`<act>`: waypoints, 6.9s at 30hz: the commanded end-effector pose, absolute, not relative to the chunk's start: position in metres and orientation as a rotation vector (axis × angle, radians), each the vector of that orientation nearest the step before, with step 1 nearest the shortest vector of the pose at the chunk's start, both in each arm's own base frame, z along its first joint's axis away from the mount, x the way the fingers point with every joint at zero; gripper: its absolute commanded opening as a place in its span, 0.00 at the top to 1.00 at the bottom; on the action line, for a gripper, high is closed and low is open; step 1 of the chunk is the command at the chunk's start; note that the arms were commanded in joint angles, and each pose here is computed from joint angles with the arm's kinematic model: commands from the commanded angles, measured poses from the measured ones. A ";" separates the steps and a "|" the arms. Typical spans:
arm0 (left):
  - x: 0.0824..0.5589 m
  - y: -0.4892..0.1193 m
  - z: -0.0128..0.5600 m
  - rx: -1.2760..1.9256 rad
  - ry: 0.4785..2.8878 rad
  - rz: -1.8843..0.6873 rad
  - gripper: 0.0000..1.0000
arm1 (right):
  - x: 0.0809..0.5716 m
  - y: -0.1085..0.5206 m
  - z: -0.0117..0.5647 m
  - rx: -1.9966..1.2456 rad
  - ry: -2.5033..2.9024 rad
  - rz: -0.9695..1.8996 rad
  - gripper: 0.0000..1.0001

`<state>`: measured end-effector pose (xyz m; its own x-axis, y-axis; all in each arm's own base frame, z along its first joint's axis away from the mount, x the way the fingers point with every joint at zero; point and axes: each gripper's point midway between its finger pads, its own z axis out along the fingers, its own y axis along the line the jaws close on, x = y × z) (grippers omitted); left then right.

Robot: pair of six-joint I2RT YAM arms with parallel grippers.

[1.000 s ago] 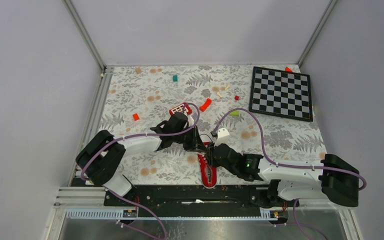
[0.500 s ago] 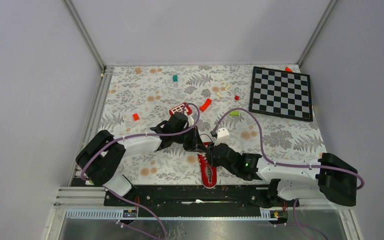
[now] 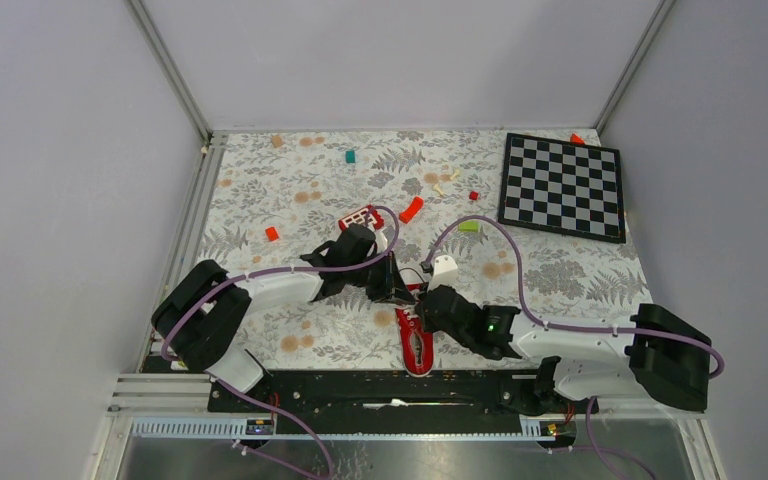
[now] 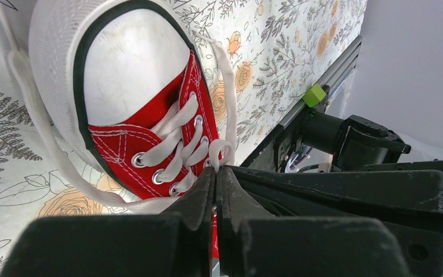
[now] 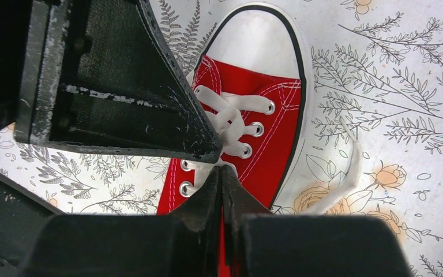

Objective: Tie the shoes
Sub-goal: Cross the shoelace with the shoelace.

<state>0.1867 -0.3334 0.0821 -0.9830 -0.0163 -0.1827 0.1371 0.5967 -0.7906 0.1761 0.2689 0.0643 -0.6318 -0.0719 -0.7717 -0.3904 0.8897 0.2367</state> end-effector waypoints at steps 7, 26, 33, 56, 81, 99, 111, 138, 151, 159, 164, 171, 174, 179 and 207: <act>0.191 -0.339 0.091 0.137 2.610 -1.382 1.00 | 0.181 0.270 0.112 -0.296 2.129 0.577 1.00; 0.191 -0.339 0.090 0.138 2.612 -1.373 1.00 | 0.174 0.274 0.096 -0.347 2.192 0.563 0.86; 0.191 -0.338 0.090 0.138 2.610 -1.372 1.00 | 0.180 0.276 0.094 -0.356 2.188 0.536 0.85; 0.192 -0.339 0.092 0.144 2.609 -1.374 1.00 | 0.186 0.282 0.083 -0.387 2.210 0.530 0.74; 0.192 -0.341 0.090 0.150 2.617 -1.379 1.00 | 0.181 0.283 0.102 -0.379 2.186 0.622 1.00; 0.191 -0.340 0.086 0.147 2.622 -1.372 1.00 | 0.183 0.269 0.100 -0.281 2.208 0.643 1.00; 0.190 -0.340 0.091 0.159 2.610 -1.383 1.00 | 0.200 0.244 0.084 -0.236 2.204 0.460 1.00; 0.194 -0.322 0.092 0.235 2.683 -1.156 1.00 | 0.195 0.233 0.087 -0.320 2.224 0.387 0.98; 0.193 -0.338 0.105 0.187 2.658 -1.299 1.00 | 0.169 0.292 0.115 -0.509 2.162 0.770 0.78; 0.198 -0.338 0.111 0.165 2.662 -1.273 1.00 | 0.168 0.298 0.110 -0.545 2.172 0.778 0.79; 0.199 -0.338 0.116 0.163 2.651 -1.272 1.00 | 0.168 0.300 0.101 -0.565 2.190 0.761 0.79; 0.199 -0.338 0.116 0.173 2.652 -1.270 1.00 | 0.182 0.289 0.096 -0.509 2.174 0.657 0.78; 0.199 -0.338 0.116 0.176 2.652 -1.270 1.00 | 0.186 0.288 0.094 -0.503 2.175 0.625 0.77; 0.198 -0.339 0.117 0.182 2.653 -1.273 1.00 | 0.188 0.287 0.089 -0.505 2.186 0.603 0.77; 0.200 -0.341 0.114 0.186 2.657 -1.261 1.00 | 0.183 0.273 0.107 -0.416 2.135 0.659 0.72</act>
